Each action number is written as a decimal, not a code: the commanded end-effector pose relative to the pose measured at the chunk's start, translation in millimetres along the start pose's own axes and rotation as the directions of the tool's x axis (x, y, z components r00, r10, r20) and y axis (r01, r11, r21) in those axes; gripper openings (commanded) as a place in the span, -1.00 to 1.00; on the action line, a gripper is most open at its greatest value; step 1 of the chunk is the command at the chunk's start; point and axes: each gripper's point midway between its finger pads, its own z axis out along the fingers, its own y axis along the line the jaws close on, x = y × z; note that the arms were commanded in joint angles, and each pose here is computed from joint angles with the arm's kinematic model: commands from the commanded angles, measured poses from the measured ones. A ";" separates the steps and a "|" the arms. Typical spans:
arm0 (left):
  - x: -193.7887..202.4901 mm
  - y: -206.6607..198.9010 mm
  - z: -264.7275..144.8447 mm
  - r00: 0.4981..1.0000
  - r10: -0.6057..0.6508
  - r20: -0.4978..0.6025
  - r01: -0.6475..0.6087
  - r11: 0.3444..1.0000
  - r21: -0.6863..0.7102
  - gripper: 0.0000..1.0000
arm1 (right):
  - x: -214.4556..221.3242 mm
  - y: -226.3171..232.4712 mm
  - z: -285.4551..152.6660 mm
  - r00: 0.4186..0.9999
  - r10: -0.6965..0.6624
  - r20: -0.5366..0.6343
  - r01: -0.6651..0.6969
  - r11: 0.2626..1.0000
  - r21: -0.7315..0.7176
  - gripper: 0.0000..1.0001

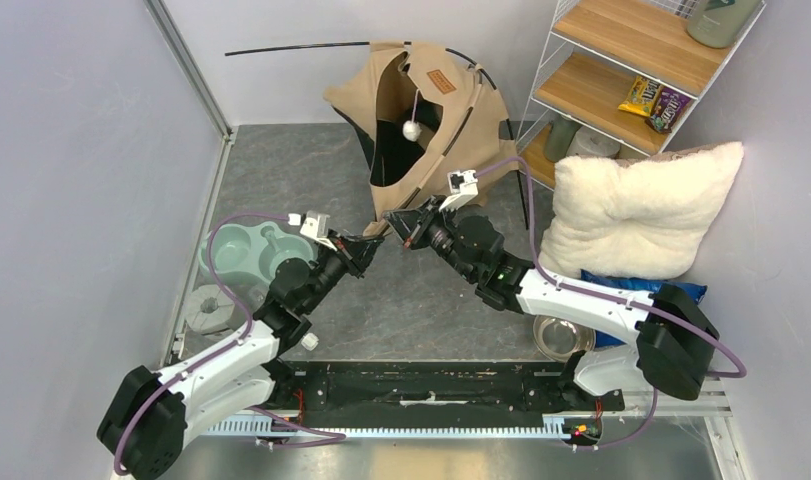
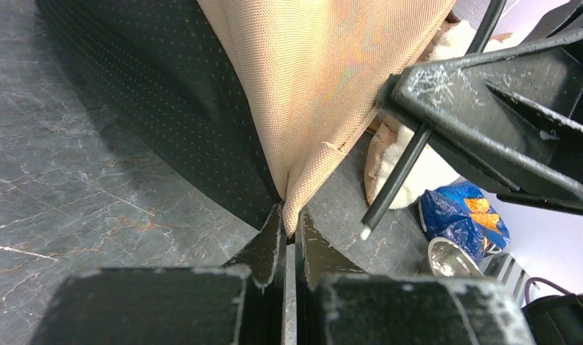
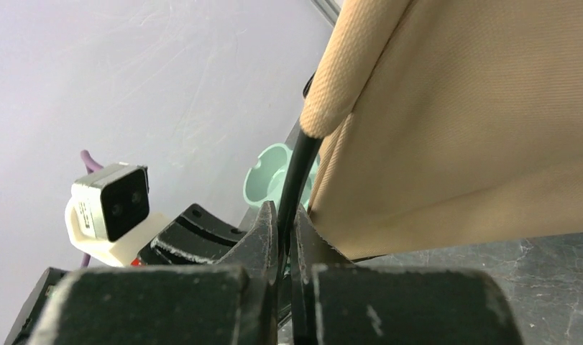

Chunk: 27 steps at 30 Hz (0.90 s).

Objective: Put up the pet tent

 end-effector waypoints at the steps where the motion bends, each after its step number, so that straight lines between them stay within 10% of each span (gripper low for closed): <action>1: 43.7 37.8 -18.2 0.992 0.038 -0.123 -0.053 0.990 -0.127 -0.96 | -153.7 5.1 -1.5 0.859 0.082 0.506 -0.112 0.993 0.028 -1.00; 27: 44.1 41.2 -25.0 0.994 0.053 -0.099 -0.066 0.990 -0.128 -0.96 | -155.4 -18.5 18.7 0.851 0.112 0.513 -0.211 0.967 0.140 -1.00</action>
